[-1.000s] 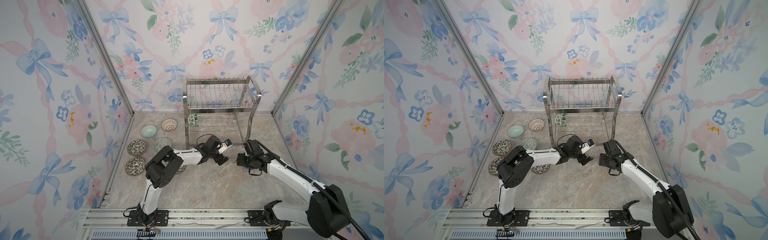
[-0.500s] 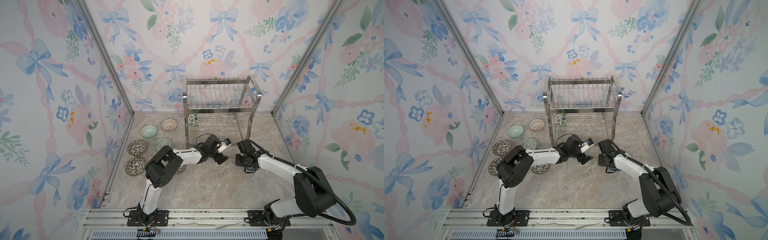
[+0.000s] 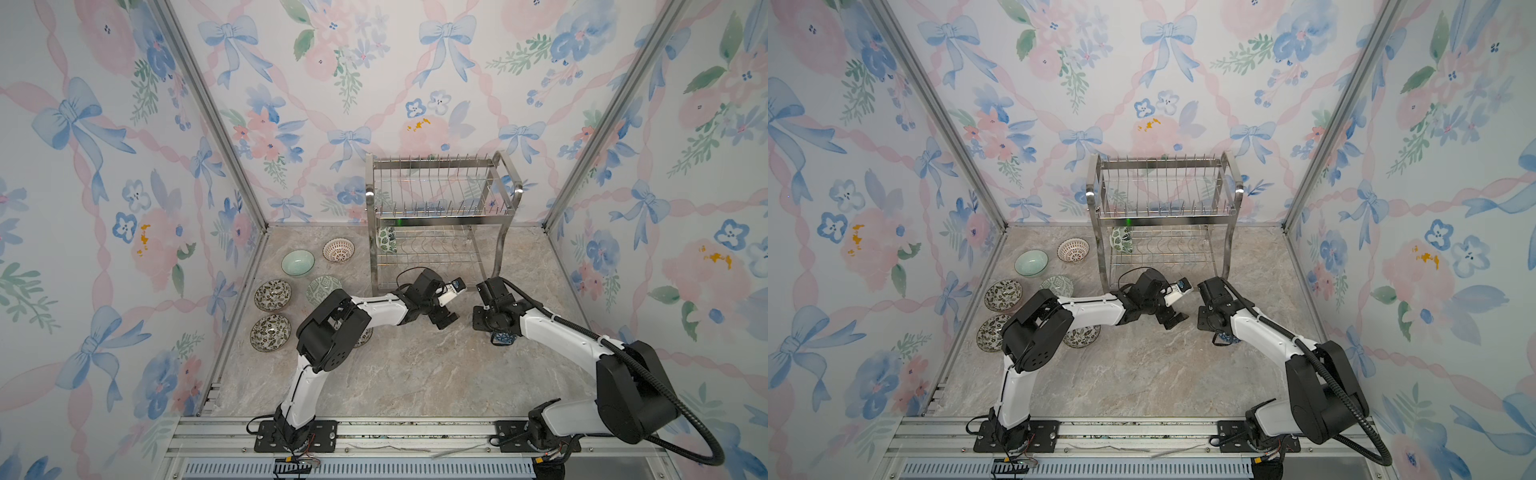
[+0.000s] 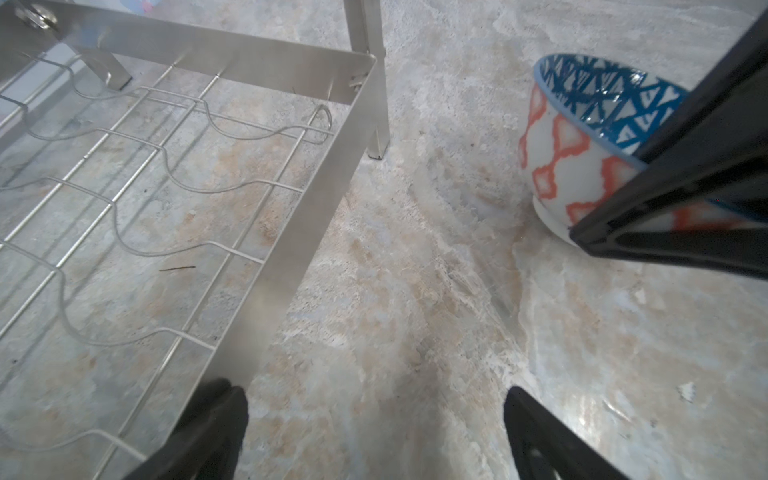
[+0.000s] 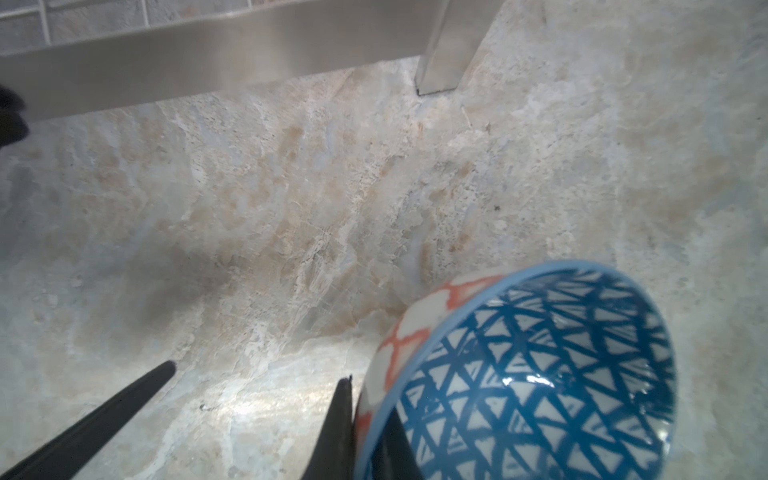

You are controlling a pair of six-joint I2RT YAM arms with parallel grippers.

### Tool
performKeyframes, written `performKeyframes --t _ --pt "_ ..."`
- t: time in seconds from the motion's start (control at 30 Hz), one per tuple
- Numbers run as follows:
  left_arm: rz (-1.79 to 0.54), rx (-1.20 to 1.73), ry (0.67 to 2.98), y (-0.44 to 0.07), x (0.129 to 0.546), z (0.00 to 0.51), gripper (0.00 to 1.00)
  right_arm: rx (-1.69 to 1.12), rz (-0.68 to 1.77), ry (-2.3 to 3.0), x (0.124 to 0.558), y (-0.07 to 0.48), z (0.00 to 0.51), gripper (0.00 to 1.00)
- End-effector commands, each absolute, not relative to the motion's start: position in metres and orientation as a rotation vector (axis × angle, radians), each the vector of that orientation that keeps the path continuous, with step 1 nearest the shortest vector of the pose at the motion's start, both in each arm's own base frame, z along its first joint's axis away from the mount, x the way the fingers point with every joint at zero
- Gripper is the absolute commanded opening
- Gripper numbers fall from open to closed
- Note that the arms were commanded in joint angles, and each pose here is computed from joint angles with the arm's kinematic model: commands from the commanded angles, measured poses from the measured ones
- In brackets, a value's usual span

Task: Load the bowls into the dish rack
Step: 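Lift the blue triangle-print bowl off the table with the right gripper, then carry the blue bowl into the rack with the right gripper while the left gripper follows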

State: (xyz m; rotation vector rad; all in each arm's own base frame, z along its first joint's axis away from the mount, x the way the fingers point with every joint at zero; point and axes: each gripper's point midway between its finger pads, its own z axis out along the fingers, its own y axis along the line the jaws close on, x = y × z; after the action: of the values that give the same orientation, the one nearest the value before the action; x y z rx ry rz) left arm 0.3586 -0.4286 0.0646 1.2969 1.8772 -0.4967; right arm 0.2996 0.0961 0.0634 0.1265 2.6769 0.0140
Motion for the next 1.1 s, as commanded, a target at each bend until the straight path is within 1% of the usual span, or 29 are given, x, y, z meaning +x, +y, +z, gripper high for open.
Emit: performKeyframes --t 0.0,0.23,0.37,0.47,0.73,0.87,1.07 --pt "-0.463 1.309 1.877 -0.429 0.372 0.060 0.98 0.112 0.038 2.676 0.298 0.098 0.076 0.01" --pt "-0.495 1.328 1.937 -0.430 0.387 0.042 0.98 0.124 0.043 2.660 0.299 0.095 0.083 0.01" --pt "-0.515 1.304 1.924 -0.434 0.400 0.050 0.98 0.128 0.057 2.659 0.298 0.096 0.086 0.01" --pt "-0.520 1.288 1.909 -0.434 0.401 0.062 0.98 0.132 0.065 2.648 0.296 0.095 0.091 0.01" --pt "-0.516 1.257 1.897 -0.426 0.383 0.078 0.98 0.106 0.176 2.571 0.299 0.106 0.114 0.00" --pt "-0.518 1.236 1.891 -0.423 0.375 0.090 0.98 0.094 0.250 2.501 0.301 0.112 0.136 0.00" --pt "-0.529 1.213 1.857 -0.419 0.360 0.120 0.98 0.092 0.364 2.369 0.310 0.115 0.175 0.00"
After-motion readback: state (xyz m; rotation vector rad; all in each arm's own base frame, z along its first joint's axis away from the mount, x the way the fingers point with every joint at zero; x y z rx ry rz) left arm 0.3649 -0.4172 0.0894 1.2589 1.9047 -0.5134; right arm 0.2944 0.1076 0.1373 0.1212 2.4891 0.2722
